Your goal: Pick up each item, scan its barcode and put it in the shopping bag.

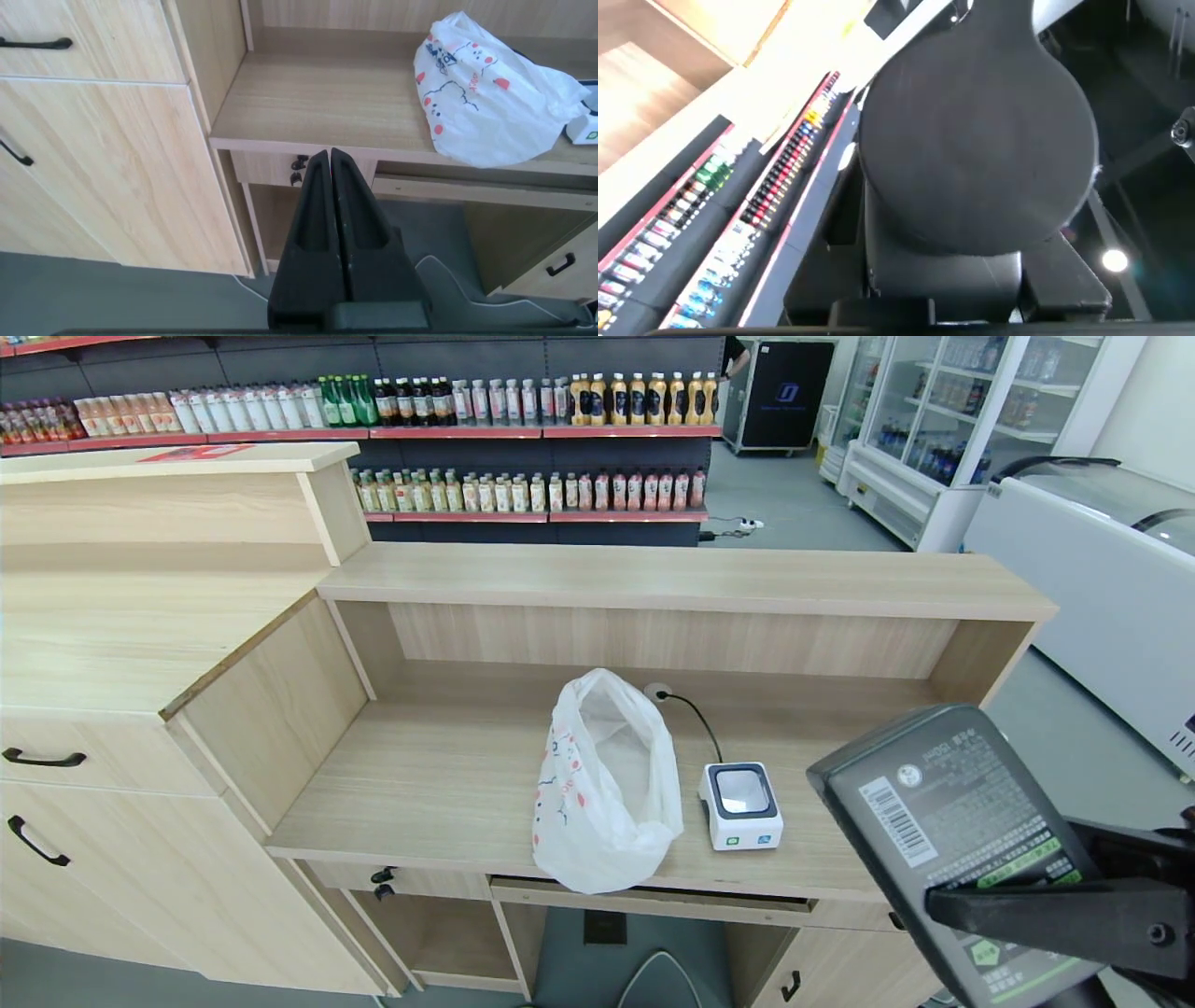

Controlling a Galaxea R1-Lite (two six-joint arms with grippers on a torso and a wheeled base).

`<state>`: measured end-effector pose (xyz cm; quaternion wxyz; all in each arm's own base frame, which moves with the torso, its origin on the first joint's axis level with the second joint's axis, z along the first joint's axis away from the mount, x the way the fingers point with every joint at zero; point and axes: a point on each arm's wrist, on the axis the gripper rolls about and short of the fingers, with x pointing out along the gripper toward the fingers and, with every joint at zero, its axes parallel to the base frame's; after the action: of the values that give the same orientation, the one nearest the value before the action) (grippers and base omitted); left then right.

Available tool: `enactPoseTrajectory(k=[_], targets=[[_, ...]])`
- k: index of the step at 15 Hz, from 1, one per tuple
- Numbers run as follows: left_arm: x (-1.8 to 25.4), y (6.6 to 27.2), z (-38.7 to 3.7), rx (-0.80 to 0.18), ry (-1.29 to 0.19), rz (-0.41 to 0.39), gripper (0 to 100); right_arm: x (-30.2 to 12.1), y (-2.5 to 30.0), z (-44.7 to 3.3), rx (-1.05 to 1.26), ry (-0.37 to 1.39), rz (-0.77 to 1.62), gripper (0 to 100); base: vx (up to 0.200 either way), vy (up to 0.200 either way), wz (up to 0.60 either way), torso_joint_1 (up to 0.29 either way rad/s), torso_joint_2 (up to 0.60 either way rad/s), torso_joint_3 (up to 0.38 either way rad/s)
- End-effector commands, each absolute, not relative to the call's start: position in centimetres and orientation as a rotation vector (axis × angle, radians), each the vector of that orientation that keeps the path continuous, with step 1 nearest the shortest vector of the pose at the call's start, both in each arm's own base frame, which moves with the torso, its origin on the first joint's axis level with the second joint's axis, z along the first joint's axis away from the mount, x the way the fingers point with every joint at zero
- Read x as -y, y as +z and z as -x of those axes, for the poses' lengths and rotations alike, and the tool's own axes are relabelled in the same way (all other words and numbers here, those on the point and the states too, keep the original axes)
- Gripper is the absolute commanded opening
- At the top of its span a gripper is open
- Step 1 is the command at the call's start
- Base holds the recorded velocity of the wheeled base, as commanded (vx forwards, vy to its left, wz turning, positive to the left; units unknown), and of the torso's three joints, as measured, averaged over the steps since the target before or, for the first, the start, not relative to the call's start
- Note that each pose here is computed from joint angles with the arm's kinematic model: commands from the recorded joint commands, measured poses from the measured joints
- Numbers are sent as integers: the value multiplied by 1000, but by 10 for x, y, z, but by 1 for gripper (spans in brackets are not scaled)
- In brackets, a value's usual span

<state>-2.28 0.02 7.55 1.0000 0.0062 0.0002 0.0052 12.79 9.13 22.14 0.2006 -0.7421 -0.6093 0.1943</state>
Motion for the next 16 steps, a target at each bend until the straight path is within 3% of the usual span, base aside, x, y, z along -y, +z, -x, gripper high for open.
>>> enactPoseTrajectory(k=[1,13,15,16], targets=[[0,75,23,0,11,-12,0,-92,221,-128,1705,543,2073,0,0,0,0,0,0,0],[0,75,23,0,11,-12,0,-93,224,-123,1749,528,2055,0,0,0,0,0,0,0],[0,75,23,0,11,-12,0,-90,225,-129,1644,589,2025,0,0,0,0,0,0,0],[0,75,23,0,11,-12,0,-81,222,-134,1457,661,1997,0,0,0,0,0,0,0]])
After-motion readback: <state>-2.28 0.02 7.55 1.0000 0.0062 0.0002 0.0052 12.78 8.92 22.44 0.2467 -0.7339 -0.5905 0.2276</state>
